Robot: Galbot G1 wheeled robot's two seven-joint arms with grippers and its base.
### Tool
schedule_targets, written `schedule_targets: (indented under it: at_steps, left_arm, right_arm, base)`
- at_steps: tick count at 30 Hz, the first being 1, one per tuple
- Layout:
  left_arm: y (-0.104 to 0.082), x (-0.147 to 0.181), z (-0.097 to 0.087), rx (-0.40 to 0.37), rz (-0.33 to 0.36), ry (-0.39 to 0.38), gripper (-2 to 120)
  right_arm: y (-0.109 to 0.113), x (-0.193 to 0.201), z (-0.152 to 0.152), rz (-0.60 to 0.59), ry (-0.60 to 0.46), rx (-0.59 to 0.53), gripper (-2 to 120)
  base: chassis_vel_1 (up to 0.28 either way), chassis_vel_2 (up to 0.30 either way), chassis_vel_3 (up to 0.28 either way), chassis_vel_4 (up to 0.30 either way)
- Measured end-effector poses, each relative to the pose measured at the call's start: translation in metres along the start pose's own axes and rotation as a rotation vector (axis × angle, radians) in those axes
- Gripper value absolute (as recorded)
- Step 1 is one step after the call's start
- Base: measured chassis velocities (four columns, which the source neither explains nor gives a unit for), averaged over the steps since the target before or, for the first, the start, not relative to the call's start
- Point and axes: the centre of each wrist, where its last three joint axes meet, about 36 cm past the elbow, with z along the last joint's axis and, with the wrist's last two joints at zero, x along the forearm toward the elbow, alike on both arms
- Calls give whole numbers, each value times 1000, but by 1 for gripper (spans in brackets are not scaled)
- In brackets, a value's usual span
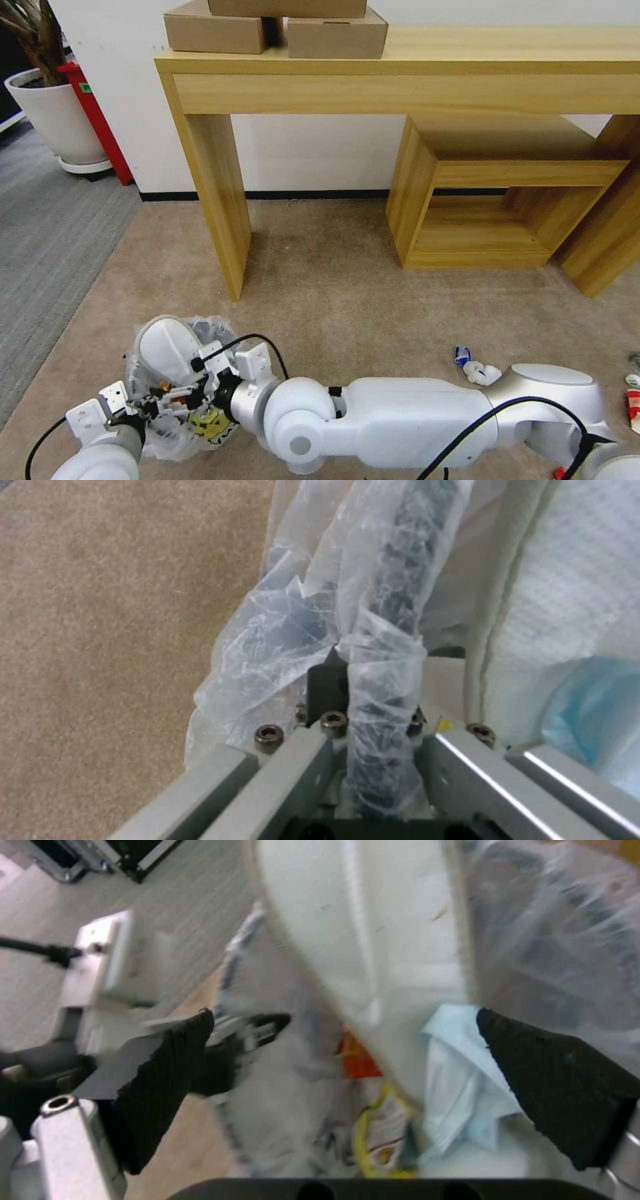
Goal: Pick up the trash bin and place the garbage on the floor into it.
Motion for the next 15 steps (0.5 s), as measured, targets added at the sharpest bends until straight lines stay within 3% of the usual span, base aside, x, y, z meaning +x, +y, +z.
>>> schedule_targets:
  at_steps: [15]
  left_arm:
    - [0,5,5,7,0,4,0]
  right_arm:
    - [5,11,6,-31,22,-39,100]
  base:
    - [0,0,0,0]
